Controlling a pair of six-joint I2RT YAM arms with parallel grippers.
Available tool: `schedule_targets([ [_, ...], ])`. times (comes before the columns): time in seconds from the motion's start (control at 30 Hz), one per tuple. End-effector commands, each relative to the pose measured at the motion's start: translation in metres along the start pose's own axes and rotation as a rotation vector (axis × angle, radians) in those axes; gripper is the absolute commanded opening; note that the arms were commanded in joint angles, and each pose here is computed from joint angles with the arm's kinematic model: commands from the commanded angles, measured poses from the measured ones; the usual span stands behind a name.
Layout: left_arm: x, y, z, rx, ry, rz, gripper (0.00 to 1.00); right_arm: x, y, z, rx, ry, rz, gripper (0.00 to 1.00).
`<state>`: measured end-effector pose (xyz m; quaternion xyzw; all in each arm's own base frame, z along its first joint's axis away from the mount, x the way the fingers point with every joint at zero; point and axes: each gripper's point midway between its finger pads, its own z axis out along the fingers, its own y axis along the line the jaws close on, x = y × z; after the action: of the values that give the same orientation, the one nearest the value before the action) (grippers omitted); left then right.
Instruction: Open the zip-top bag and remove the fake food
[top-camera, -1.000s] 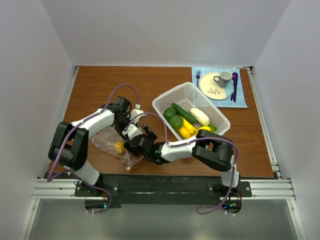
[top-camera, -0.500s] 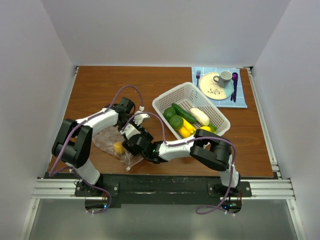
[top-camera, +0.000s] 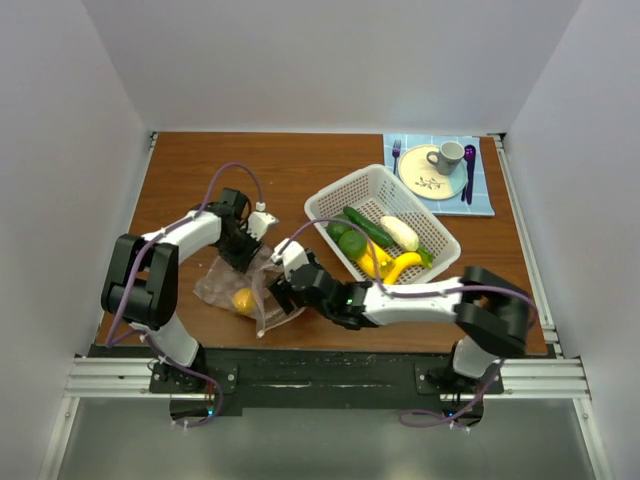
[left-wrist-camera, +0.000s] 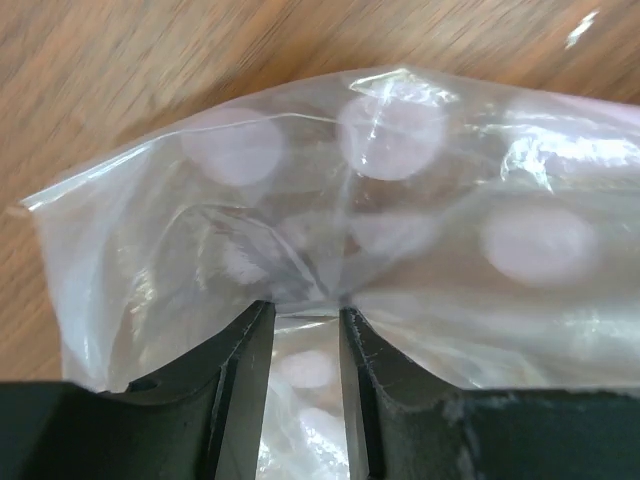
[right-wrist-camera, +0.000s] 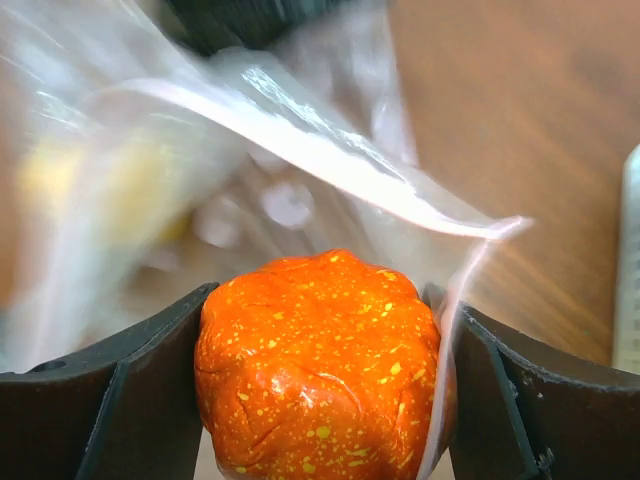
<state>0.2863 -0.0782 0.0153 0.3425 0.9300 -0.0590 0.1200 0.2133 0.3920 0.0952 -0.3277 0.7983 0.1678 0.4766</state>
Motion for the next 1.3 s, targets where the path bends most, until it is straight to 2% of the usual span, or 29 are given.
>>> schedule_targets([
  [0.0,0.003,0.017,0.010,-0.090,0.023,-0.011,0.37,-0.042,0.001,-0.046,-0.090,-0.112,0.119,0.28],
  [0.13,0.021,0.021,0.022,-0.121,0.070,-0.010,0.37,-0.060,-0.018,-0.081,-0.065,-0.186,0.192,0.29],
  [0.17,0.026,0.019,0.025,-0.117,0.079,-0.009,0.37,-0.062,-0.028,-0.086,-0.020,-0.207,0.207,0.32],
  [0.2,0.027,0.019,0.025,-0.120,0.078,-0.011,0.37,-0.055,-0.038,-0.088,0.015,-0.208,0.216,0.41],
  [0.3,0.029,0.018,0.023,-0.121,0.076,-0.017,0.37,-0.057,-0.049,-0.094,0.042,-0.233,0.226,0.46],
  [0.43,0.025,0.014,0.014,-0.110,0.053,-0.025,0.37,-0.043,-0.044,-0.078,0.049,-0.173,0.203,0.74],
  [0.53,0.022,0.011,0.005,-0.101,0.036,-0.019,0.37,-0.025,-0.032,-0.056,0.039,-0.108,0.195,0.82],
  [0.6,0.023,0.010,0.001,-0.101,0.033,-0.016,0.37,-0.016,-0.026,-0.042,0.040,-0.074,0.193,0.90],
  [0.63,0.023,0.011,-0.003,-0.110,0.030,-0.007,0.37,-0.013,-0.022,-0.037,0.030,-0.058,0.190,0.97],
  [0.67,0.024,0.012,-0.004,-0.117,0.030,-0.003,0.37,-0.009,-0.020,-0.032,0.029,-0.042,0.180,0.99],
  [0.87,0.033,0.020,-0.007,-0.173,0.057,0.024,0.37,0.000,-0.010,-0.010,0.037,0.034,0.134,0.99],
  [1.1,0.034,0.025,-0.006,-0.198,0.069,0.021,0.36,-0.036,0.011,-0.019,-0.042,-0.021,0.102,0.99],
  [1.27,0.037,0.027,-0.007,-0.215,0.076,0.031,0.36,-0.007,0.003,-0.028,0.067,0.062,-0.001,0.99],
])
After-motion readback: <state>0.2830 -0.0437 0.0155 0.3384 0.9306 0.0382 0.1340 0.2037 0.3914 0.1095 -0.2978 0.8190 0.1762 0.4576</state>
